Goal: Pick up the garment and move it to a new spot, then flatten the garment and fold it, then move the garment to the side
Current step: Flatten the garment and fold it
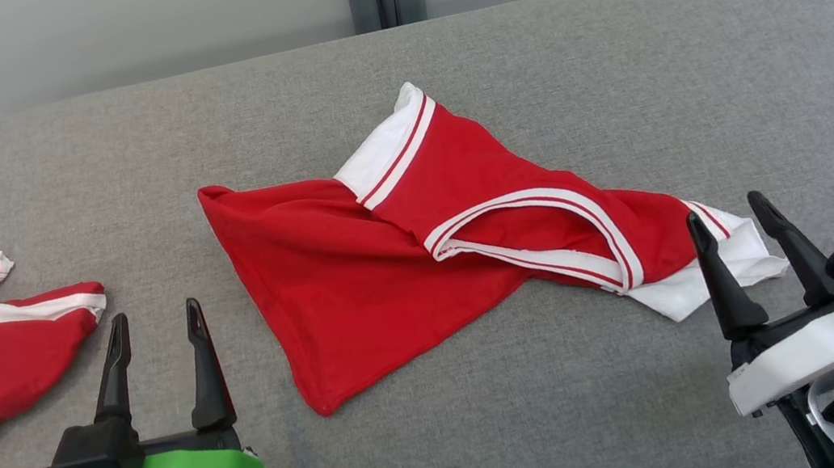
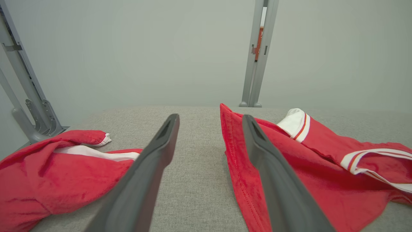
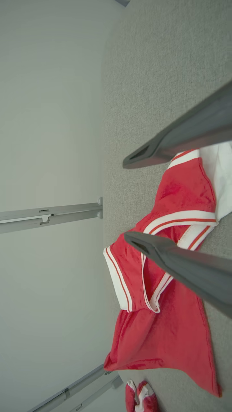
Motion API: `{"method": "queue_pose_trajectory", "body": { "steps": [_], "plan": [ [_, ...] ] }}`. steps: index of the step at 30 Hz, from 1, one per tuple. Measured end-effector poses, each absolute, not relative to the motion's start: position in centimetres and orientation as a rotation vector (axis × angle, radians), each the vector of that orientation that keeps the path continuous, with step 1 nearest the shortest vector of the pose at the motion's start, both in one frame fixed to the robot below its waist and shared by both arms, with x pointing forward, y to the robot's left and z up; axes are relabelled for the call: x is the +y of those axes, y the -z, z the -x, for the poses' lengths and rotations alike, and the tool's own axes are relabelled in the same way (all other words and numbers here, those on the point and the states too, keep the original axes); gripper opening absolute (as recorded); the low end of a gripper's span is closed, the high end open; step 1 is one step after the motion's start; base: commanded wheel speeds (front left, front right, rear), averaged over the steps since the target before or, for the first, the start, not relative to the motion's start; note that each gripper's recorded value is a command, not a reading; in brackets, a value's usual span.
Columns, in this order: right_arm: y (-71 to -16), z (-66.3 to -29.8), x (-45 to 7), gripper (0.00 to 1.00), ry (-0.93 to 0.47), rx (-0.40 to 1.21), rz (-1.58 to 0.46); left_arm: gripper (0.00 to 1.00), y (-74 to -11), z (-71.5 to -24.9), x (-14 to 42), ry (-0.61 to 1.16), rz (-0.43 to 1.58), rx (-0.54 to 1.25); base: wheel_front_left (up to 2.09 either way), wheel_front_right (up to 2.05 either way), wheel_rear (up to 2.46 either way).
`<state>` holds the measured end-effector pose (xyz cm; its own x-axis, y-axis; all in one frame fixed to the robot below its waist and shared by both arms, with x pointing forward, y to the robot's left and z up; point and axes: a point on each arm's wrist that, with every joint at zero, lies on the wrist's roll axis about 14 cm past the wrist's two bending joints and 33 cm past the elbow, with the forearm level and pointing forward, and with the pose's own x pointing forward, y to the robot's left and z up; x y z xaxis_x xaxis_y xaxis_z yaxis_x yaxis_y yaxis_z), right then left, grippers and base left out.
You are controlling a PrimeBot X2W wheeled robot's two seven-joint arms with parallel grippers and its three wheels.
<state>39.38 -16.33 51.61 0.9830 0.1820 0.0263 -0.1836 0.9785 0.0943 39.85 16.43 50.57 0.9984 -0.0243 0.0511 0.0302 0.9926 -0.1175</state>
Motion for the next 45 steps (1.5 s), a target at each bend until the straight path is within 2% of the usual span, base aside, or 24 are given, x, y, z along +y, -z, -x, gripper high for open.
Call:
{"method": "queue_pose_trajectory", "body": {
  "steps": [4, 9, 19, 20, 21, 22, 32, 39, 45],
  "plan": [
    [-48.7, -39.3, -15.4, 1.0, -0.224, 0.086, -0.082, 1.0, -50.8, -40.5, 15.9, 0.044, 0.12, -0.061, 0.0, 0.0, 0.0],
    [-44.6, -39.7, -12.2, 1.0, -0.341, 0.214, -0.056, 1.0, -50.9, -41.9, 15.5, 0.057, 0.117, -0.072, 0.0, 0.0, 0.0],
    [-39.4, -42.1, -8.4, 1.0, -0.529, 0.341, 0.125, 1.0, -49.2, -43.1, 15.9, 0.037, 0.12, -0.037, 0.0, 0.0, 0.0],
    [-39.1, -42.4, -8.4, 0.79, -0.535, 0.346, 0.149, 1.0, -49.1, -43.2, 16.0, 0.033, 0.12, -0.034, 0.0, 0.0, 0.0],
    [-39.0, -42.6, -8.3, 0.31, -0.539, 0.347, 0.16, 1.0, -49.0, -43.1, 16.0, 0.032, 0.121, -0.032, 0.0, 0.0, 0.0],
    [-39.1, -42.8, -8.1, 0.0, -0.544, 0.34, 0.158, 1.0, -49.0, -43.1, 16.0, 0.031, 0.123, -0.031, 0.0, 0.0, 0.0],
    [-44.6, -45.5, -7.4, 0.0, -0.527, 0.127, 0.033, 1.0, -49.3, -43.3, 16.2, 0.026, 0.113, -0.046, 0.0, 0.0, 0.0],
    [-49.2, -51.0, -10.6, 0.0, -0.418, -0.007, 0.011, 1.0, -49.1, -44.0, 15.9, 0.037, 0.114, -0.048, 0.0, 0.0, 0.0],
    [-50.8, -56.0, -12.7, 0.0, -0.349, -0.043, -0.012, 1.0, -48.4, -44.7, 15.8, 0.042, 0.11, -0.037, 0.0, 0.0, 0.0]
  ]
}}
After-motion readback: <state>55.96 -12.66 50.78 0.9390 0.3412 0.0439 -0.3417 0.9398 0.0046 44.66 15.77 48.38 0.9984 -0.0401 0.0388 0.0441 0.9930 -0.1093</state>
